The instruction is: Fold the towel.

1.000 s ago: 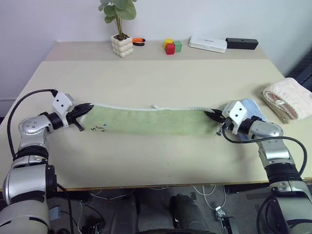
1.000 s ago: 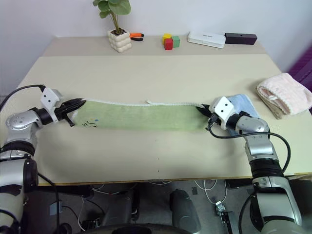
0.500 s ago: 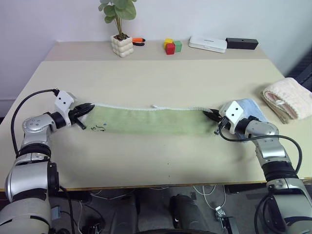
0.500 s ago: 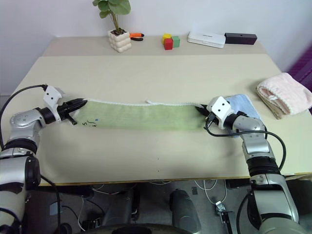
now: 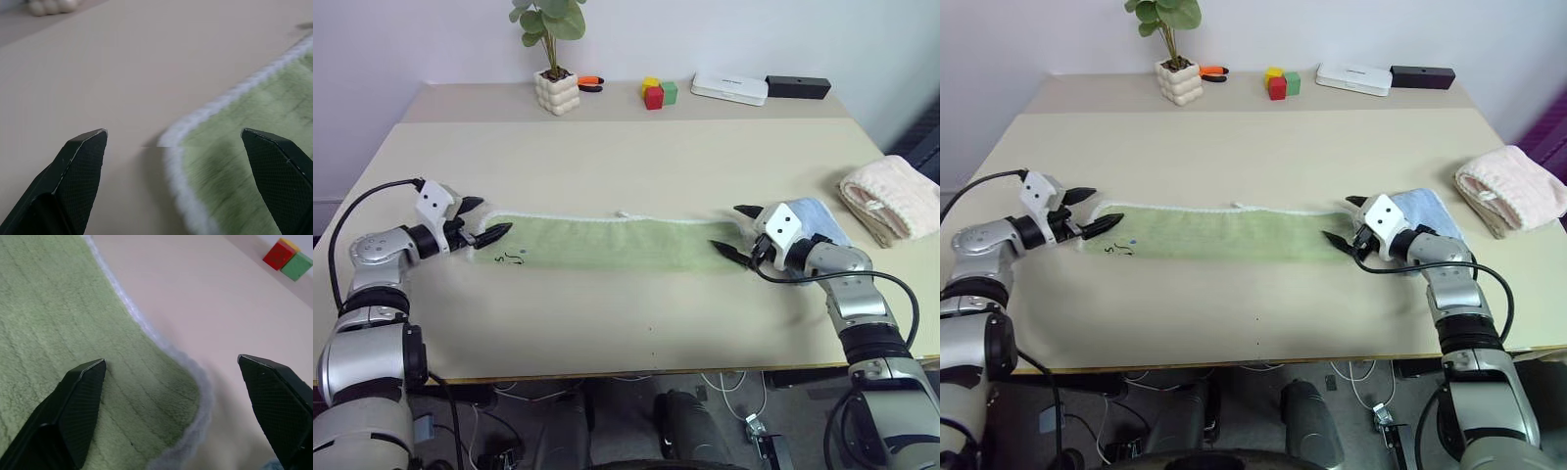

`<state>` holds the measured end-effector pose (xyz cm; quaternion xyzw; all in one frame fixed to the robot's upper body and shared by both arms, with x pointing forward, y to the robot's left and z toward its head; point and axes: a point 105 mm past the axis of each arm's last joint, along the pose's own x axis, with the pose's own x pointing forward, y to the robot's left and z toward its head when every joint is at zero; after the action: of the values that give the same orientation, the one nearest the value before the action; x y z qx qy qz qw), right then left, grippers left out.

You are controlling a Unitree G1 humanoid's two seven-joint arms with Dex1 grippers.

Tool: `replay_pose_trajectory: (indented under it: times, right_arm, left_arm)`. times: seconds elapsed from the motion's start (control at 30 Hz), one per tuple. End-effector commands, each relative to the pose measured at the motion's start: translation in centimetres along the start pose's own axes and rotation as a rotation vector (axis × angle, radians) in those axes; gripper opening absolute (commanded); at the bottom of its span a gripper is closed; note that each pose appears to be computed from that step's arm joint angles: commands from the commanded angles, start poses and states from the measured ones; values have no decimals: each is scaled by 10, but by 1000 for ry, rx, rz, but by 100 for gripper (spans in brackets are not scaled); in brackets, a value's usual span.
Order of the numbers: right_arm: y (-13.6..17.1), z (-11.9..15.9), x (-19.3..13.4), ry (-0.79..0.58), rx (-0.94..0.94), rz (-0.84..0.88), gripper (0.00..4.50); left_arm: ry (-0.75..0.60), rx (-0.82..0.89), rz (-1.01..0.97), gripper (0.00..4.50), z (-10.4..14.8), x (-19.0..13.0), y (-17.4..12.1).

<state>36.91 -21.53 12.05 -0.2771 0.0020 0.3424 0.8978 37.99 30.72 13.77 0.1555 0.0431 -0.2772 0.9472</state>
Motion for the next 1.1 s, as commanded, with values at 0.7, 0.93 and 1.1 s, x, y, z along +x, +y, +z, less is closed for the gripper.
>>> replay_pose_trajectory:
  times: [0.7, 0.93, 1.1]
  right_arm:
    - [25, 89, 66, -270, 426, -409, 1]
    - [75, 66, 103, -160, 493, -357, 1]
    - [60, 24, 93, -29, 506, -466, 1]
  left_arm:
    - [-536, -555, -2, 3, 99, 58, -65]
    - [-391, -715, 86, 3, 64, 99, -113]
    - [-271, -717, 249, 3, 14, 89, -84]
